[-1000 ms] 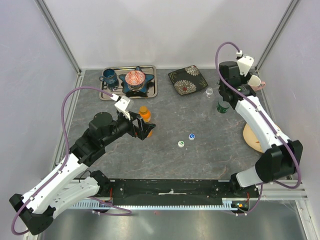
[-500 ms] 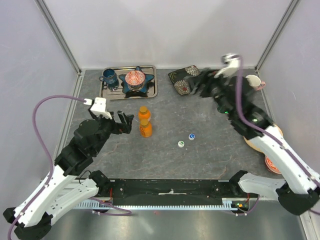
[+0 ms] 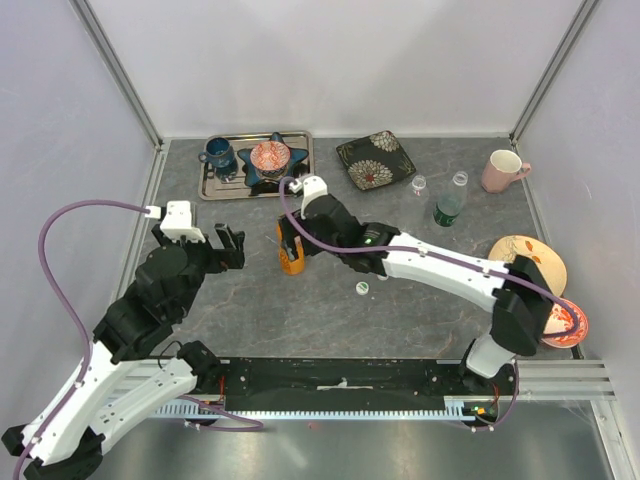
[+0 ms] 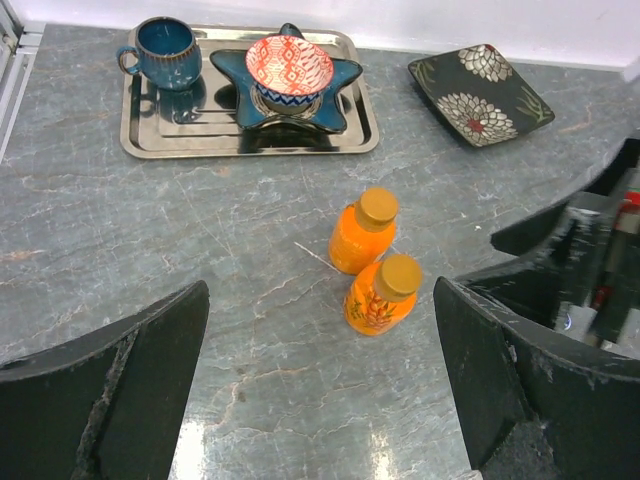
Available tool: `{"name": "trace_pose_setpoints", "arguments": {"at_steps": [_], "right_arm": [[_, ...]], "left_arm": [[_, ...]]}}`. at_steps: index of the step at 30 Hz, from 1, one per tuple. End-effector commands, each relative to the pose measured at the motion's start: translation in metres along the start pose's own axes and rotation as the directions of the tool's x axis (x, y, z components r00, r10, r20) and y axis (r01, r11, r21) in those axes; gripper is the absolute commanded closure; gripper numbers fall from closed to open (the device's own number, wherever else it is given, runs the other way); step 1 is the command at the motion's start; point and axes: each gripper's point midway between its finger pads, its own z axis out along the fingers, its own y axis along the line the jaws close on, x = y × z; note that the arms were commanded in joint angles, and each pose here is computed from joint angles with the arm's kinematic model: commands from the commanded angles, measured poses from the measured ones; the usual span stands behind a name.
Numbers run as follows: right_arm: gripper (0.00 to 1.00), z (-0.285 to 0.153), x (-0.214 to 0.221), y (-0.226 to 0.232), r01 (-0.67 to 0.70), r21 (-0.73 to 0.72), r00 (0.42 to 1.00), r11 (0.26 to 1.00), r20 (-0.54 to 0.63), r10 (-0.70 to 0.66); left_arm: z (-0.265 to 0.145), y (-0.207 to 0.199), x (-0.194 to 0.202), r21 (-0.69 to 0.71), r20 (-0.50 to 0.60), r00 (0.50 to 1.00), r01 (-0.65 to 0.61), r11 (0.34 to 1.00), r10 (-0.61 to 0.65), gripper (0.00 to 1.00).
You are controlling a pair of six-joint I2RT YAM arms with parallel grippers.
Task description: Unscrew the bottle caps
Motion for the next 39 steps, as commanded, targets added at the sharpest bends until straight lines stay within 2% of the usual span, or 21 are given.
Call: {"name": "trace_pose_setpoints", "arguments": {"at_steps": [1, 7, 16, 19, 23, 26, 29, 30, 32, 33, 36, 37, 38, 39], "right_arm": [[0.13, 0.025, -0.021, 0.019, 0.006, 0.015, 0.997, 1.0, 0.072, -0.007], [0.12, 0.06, -0.001, 0.004, -0.006, 0.128, 0.999, 0.992, 0.045, 0.001], [0.2, 0.085, 0.019, -0.001, -0.001, 0.166, 1.0, 0.986, 0.021, -0.002], [0.29, 0.091, 0.028, -0.002, 0.004, 0.171, 1.0, 0.985, 0.002, -0.004], [0.51, 0.091, 0.037, -0.004, -0.003, 0.165, 1.0, 0.986, -0.015, 0.006], [0.6, 0.078, 0.031, -0.003, -0.021, 0.154, 1.0, 0.988, 0.007, 0.021], [0.65, 0.044, 0.007, 0.0, -0.058, 0.122, 0.996, 0.991, 0.068, 0.05], [0.66, 0.02, -0.016, 0.005, -0.082, 0.086, 0.99, 0.993, 0.12, 0.071], [0.67, -0.005, -0.024, 0.006, -0.092, 0.053, 0.988, 0.994, 0.128, 0.085], [0.67, -0.029, -0.042, 0.006, -0.113, 0.037, 0.98, 0.993, 0.171, 0.105], [0.69, -0.072, -0.06, -0.009, -0.139, 0.074, 0.971, 0.988, 0.208, 0.121], [0.74, -0.081, -0.064, -0.015, -0.146, 0.086, 0.969, 0.986, 0.215, 0.125], [0.87, -0.089, -0.06, -0.018, -0.141, 0.092, 0.973, 0.986, 0.196, 0.121], [0.92, -0.101, -0.066, -0.021, -0.156, 0.083, 0.968, 0.984, 0.209, 0.136]], "left_arm": [[-0.001, 0.005, 0.007, -0.015, 0.002, 1.0, 0.013, 1.0, -0.013, 0.0], [-0.004, 0.007, 0.013, -0.003, 0.001, 1.0, 0.008, 1.0, -0.008, 0.0], [-0.004, 0.006, 0.021, 0.013, -0.009, 1.0, 0.006, 1.0, -0.006, 0.01], [-0.003, 0.004, 0.025, 0.022, -0.016, 1.0, 0.01, 1.0, -0.01, 0.0], [-0.002, 0.003, 0.027, 0.027, -0.022, 1.0, 0.011, 1.0, -0.01, 0.01], [-0.002, 0.003, 0.026, 0.028, -0.019, 1.0, 0.008, 1.0, -0.007, 0.01], [0.0, 0.0, 0.022, 0.035, -0.006, 1.0, -0.005, 0.999, 0.005, 0.0], [0.001, -0.002, 0.017, 0.042, 0.01, 1.0, -0.002, 0.999, 0.001, 0.01], [0.005, -0.005, 0.012, 0.043, 0.023, 0.999, -0.024, 0.999, 0.023, 0.0], [0.006, -0.007, 0.006, 0.047, 0.036, 0.999, -0.026, 0.999, 0.024, 0.01], [0.018, -0.018, -0.01, 0.052, 0.069, 0.997, -0.021, 0.998, 0.017, 0.0], [0.023, -0.027, -0.015, 0.076, 0.075, 0.997, -0.009, 0.997, 0.004, 0.0], [0.033, -0.035, -0.014, 0.085, 0.058, 0.998, -0.009, 0.996, 0.004, 0.0], [0.039, -0.044, -0.018, 0.105, 0.057, 0.998, 0.006, 0.994, -0.012, 0.0]]}}
